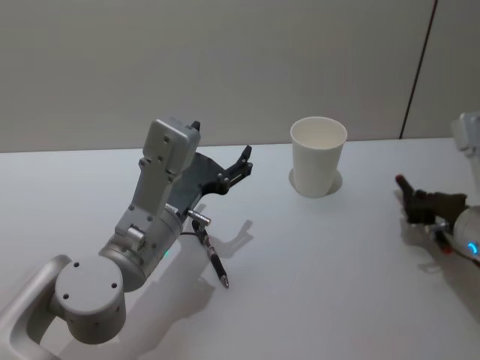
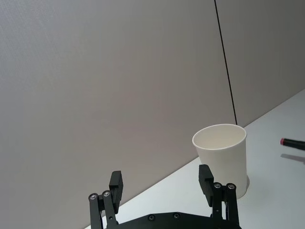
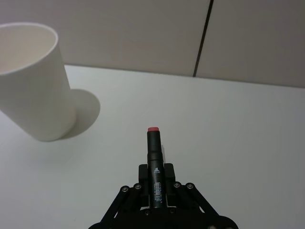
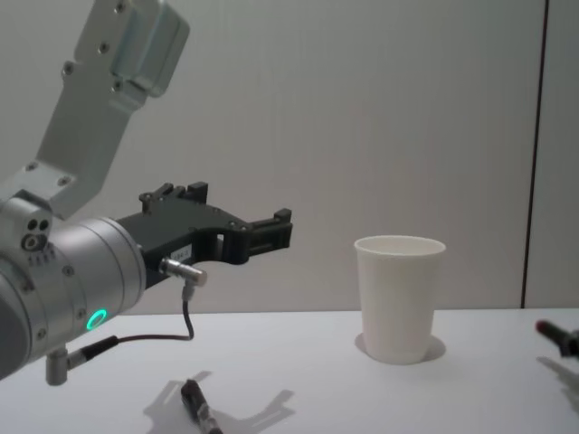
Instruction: Place the pen into the pen holder.
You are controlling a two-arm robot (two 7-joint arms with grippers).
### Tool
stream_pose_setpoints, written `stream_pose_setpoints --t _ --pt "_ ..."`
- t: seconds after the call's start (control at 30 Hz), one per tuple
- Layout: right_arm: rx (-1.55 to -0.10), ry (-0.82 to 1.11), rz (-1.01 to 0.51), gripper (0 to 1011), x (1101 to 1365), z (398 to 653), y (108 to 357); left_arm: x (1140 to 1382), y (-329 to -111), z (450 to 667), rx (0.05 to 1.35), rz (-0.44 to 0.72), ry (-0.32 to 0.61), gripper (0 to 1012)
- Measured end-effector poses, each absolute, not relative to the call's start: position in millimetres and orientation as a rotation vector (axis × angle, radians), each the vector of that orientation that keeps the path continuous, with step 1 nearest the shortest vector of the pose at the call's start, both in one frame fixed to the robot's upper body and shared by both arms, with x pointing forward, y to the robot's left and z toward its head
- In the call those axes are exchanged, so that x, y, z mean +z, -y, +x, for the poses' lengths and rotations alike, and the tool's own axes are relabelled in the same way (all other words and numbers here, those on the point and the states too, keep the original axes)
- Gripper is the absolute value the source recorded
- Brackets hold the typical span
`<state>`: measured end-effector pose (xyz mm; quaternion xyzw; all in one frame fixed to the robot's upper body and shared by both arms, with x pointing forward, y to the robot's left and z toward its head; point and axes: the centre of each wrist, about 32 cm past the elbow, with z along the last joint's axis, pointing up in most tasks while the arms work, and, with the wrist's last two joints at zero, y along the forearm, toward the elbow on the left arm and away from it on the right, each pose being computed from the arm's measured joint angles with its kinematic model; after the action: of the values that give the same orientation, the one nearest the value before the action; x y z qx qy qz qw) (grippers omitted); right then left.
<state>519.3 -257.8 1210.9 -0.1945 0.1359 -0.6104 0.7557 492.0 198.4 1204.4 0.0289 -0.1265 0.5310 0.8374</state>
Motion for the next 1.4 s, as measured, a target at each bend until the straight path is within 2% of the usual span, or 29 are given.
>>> stream_pose_setpoints --t 0.37,0.7,1.0,1.4 --pt "-1.399 -0.197 -0.301 184 1230 516 270 1204 -198 492 1.124 0.061 0.268 1000" --pt "-1.42 -0.093 -0.193 184 1245 520 268 1204 -198 492 1.124 0.061 0.268 1000" --pt "-1.409 0.029 -0.084 184 1260 532 251 1204 -198 492 1.124 0.061 0.268 1000" --pt "-1.34 0.188 0.052 184 1280 556 213 1204 -198 492 1.124 0.061 0.268 1000"
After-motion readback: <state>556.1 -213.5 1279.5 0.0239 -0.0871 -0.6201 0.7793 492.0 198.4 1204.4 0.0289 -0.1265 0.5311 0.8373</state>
